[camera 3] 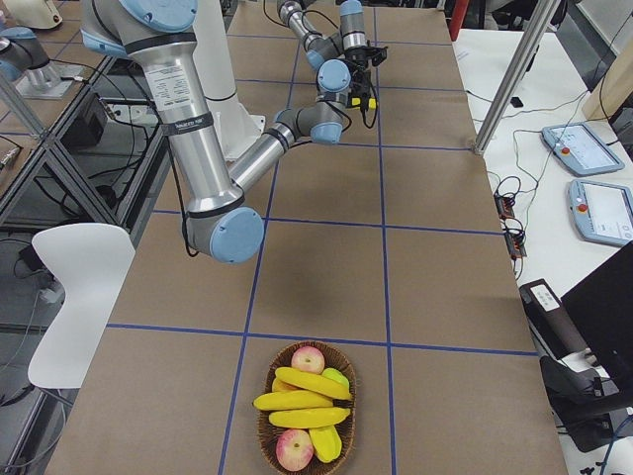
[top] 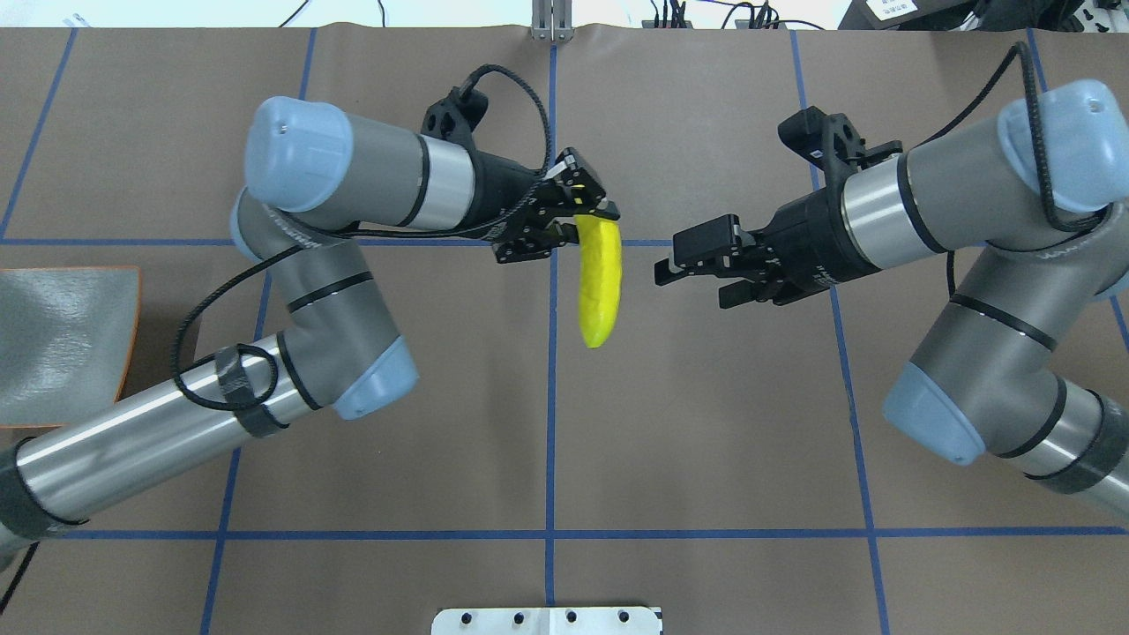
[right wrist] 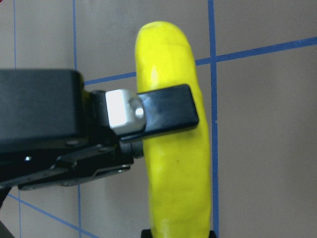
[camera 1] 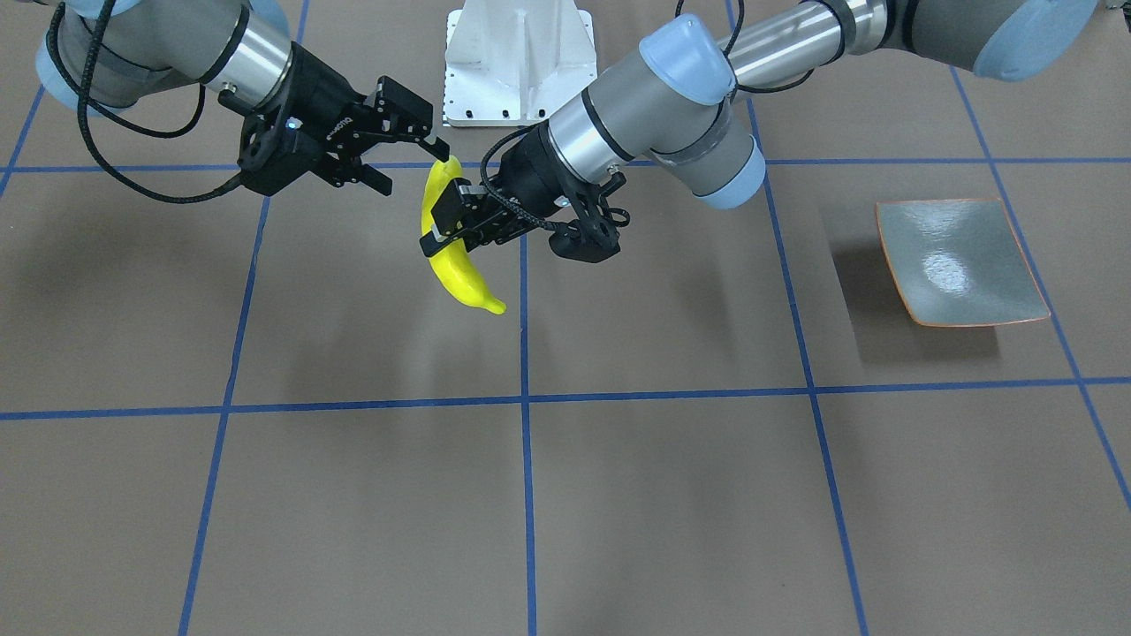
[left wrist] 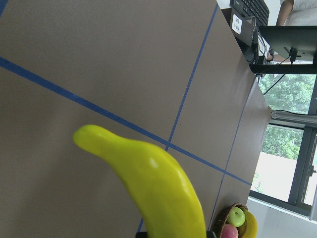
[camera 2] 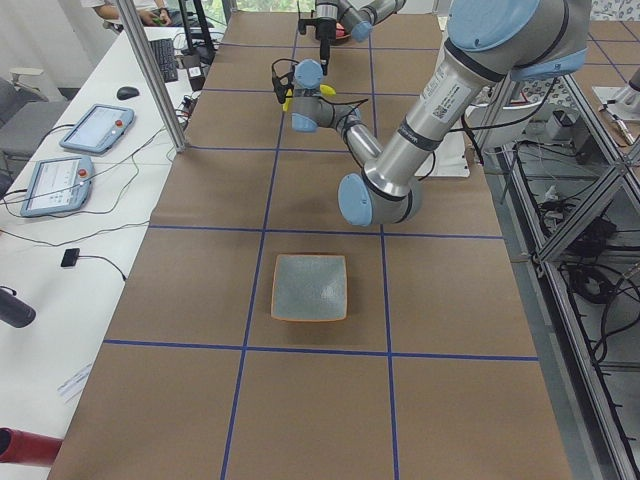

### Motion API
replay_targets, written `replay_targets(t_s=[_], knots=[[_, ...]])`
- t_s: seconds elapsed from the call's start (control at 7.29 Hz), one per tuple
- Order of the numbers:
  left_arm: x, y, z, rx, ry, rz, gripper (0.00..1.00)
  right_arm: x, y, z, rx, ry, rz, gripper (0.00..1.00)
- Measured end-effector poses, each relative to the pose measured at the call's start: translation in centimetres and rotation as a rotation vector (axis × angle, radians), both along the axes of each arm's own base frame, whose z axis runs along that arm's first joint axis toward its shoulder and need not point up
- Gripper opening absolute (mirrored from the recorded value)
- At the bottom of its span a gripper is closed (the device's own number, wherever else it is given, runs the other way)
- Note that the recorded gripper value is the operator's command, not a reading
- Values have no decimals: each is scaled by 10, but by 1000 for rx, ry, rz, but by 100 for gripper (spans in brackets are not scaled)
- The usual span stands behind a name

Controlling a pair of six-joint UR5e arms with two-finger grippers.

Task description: Transfer all bananas from basket to plate

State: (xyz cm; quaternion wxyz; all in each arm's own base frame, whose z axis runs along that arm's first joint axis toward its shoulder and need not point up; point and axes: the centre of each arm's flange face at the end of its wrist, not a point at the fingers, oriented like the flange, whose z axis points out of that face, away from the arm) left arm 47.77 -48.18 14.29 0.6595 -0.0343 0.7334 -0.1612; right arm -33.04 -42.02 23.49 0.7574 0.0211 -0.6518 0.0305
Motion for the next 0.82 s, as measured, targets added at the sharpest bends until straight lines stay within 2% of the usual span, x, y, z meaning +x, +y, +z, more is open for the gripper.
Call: replay_targets(t_s=[0.14,0.27,0.55,0.82], knots=[[-34,-5,42,54,-55,26,0,14,-6,14,-15,19,33,100],[-81,-23,90,93,-120,67,0,27,-14,27,-29,37,70,100],[-194,-49,204,144,-246,101,0,45,-26,51,-53,75,140,100],[-274,-28,318,219,-367,97,0,52,-33,68,-67,106,178,100]])
